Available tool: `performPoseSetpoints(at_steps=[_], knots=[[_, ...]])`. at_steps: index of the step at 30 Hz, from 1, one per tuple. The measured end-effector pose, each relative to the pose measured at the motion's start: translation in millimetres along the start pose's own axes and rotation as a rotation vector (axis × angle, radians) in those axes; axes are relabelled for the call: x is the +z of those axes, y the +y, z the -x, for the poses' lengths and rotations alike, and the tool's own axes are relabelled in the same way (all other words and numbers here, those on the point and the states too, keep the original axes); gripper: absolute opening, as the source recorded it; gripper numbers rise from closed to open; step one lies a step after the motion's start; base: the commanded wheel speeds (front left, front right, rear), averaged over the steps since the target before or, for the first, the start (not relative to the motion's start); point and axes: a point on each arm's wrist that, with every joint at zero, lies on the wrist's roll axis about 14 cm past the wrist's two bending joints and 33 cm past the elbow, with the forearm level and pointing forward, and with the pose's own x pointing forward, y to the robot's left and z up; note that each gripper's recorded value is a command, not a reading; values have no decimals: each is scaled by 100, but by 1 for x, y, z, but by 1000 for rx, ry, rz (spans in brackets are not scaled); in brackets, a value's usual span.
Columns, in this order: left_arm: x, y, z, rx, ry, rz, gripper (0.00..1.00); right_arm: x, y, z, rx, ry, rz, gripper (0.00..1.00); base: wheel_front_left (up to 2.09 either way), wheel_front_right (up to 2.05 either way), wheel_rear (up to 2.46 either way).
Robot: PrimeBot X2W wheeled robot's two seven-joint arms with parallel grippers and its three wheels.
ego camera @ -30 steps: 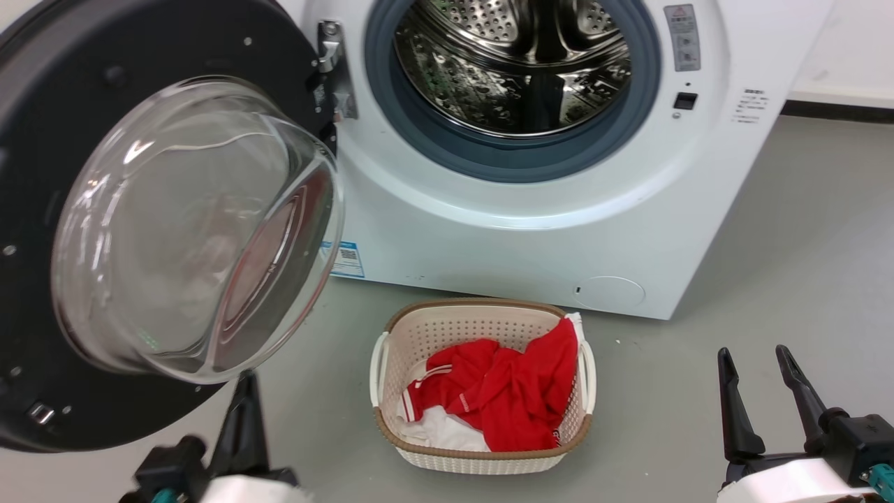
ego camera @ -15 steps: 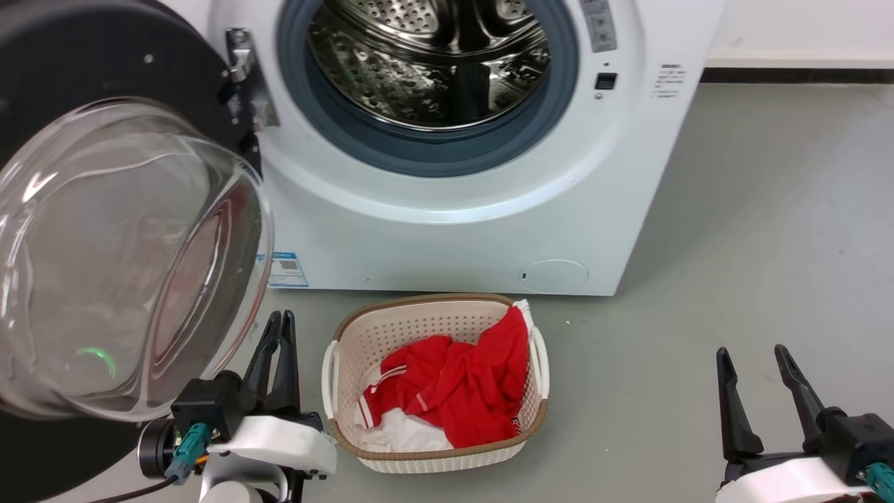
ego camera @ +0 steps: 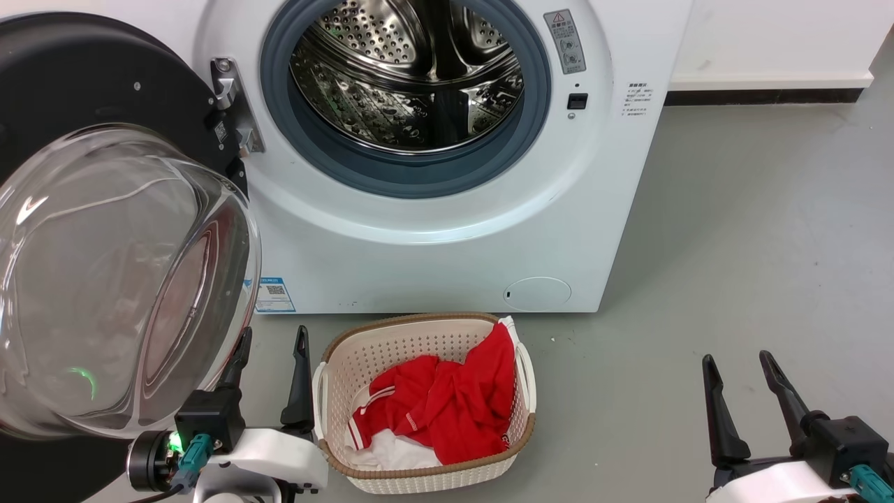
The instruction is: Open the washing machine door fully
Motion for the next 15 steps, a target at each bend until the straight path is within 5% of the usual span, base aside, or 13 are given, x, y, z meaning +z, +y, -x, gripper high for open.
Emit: performPoseSetpoints(at_steps=[15], knots=[[3, 5, 6, 16, -6, 4, 100, 3, 7, -2, 22, -8, 5, 100, 0, 0, 0]])
